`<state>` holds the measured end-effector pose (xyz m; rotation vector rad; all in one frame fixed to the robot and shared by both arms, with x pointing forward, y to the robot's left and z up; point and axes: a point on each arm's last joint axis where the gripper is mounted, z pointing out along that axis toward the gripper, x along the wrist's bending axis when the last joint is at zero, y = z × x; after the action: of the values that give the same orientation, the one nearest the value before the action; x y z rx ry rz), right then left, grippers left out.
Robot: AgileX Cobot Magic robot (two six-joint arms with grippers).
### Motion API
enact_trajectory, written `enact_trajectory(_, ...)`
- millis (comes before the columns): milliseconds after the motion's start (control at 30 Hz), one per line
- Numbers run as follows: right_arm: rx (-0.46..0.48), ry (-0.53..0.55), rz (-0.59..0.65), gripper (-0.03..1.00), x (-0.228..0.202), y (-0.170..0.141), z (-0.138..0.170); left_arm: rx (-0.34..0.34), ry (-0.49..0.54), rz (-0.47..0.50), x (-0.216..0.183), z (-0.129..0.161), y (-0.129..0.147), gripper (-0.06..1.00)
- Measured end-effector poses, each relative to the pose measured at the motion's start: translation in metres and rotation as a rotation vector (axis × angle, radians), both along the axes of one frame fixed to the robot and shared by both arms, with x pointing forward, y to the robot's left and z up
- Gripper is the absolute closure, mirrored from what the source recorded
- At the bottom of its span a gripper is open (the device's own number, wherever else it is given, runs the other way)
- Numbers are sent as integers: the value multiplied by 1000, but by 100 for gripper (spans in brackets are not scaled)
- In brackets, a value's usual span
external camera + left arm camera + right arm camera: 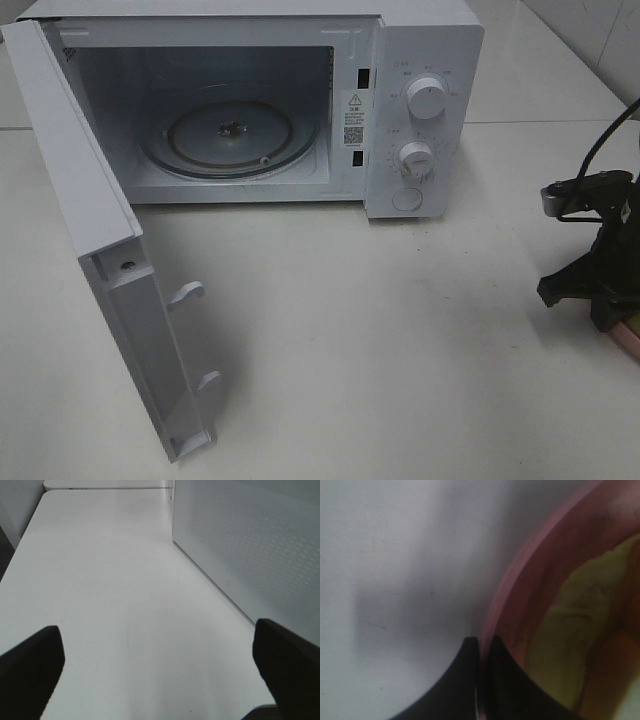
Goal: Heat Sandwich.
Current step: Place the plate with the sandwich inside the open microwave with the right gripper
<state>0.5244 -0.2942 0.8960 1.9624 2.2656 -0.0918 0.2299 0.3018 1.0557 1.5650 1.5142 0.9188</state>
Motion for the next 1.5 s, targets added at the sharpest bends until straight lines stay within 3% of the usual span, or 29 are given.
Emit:
enact_trajectory(433, -97, 26, -59, 95, -6, -5, 9, 0, 0, 0, 0, 0, 0, -2)
enact_trajectory(833, -168, 78, 50, 95, -17, 22, 21, 0, 0, 0, 0, 0, 0, -2)
enact_trajectory(1500, -220, 54, 191, 95, -48, 62, 67, 0, 0, 0, 0, 0, 0, -2)
